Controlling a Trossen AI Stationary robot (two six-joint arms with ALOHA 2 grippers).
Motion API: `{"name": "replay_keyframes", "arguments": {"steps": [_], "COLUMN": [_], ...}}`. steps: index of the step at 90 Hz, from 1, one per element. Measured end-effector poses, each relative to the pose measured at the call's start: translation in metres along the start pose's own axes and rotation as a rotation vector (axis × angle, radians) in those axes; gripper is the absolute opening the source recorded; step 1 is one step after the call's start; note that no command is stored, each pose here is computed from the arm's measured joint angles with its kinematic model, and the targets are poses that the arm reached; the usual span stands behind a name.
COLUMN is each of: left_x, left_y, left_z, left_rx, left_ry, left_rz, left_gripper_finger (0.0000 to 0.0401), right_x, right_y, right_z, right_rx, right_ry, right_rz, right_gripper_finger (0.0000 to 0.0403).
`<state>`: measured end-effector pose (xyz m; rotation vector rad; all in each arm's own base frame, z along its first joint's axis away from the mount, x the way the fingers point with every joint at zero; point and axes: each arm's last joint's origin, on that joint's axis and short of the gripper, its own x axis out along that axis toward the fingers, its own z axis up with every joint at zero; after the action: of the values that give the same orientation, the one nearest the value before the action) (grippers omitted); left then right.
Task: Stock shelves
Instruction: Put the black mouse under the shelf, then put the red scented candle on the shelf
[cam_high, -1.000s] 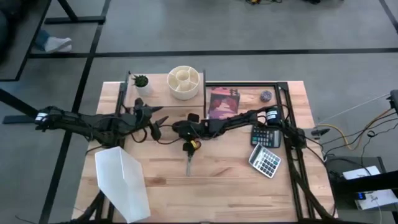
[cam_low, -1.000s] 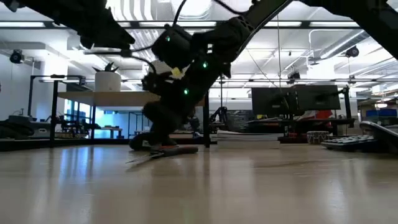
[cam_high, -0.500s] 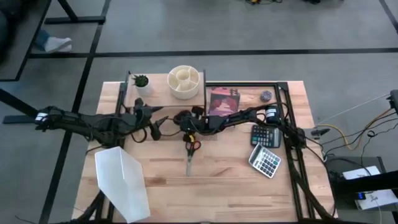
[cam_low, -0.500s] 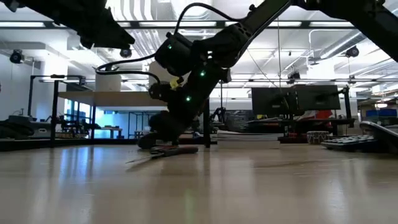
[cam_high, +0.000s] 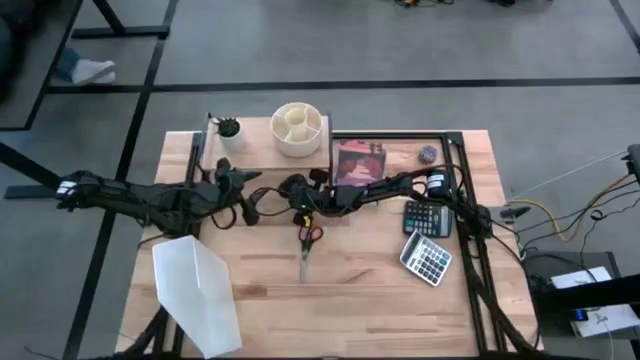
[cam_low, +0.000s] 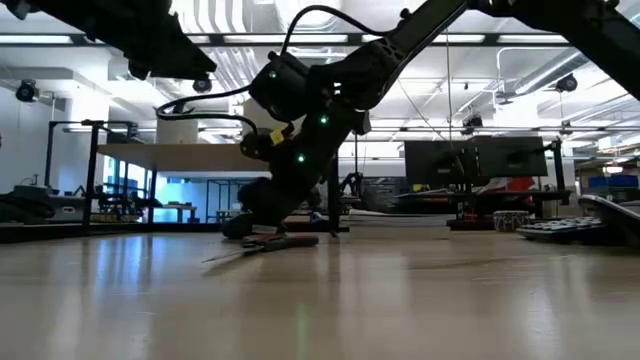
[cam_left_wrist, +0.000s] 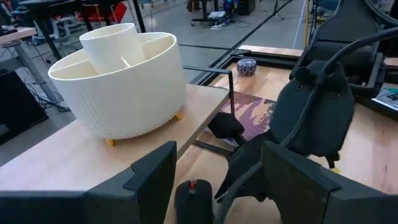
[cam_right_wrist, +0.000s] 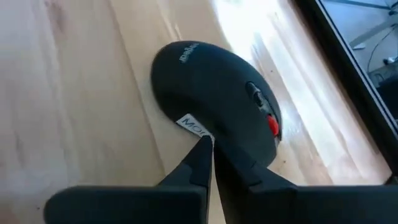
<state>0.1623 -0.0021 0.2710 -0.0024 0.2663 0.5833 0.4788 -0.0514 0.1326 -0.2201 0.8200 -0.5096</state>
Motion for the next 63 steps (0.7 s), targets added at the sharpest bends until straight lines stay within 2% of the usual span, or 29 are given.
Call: {"name": "replay_keyframes", "arguments": {"steps": [18, 39, 52, 63], "left_x": [0.0, 0.0, 0.0, 0.0], "left_y": [0.0, 0.0, 0.0, 0.0], "left_z": [0.0, 0.0, -0.001, -0.002], "left_rx": [-0.003, 0.0, 0.0, -0.012], "left_ry": [0.0, 0.003, 0.006, 0.016], "left_rz": [-0.001, 0.0, 0.0, 0.002], "left_gripper_finger": [0.0219, 0.0219, 0.0219, 0.0219], "right_x": [-0.013, -0.046, -0.065, -0.083], "right_y": [0.013, 0.03, 0.03, 0.022], "right_z": [0.0, 0.007, 0.014, 0.015], "right_rx": [0.023, -0.041, -0.058, -0.085], "right_ry": [0.029, 0.045, 0.034, 0.087], "right_rz": [0.076, 0.156, 0.179, 0.171], "right_gripper_finger": [0.0, 0.0, 0.0, 0.0]}}
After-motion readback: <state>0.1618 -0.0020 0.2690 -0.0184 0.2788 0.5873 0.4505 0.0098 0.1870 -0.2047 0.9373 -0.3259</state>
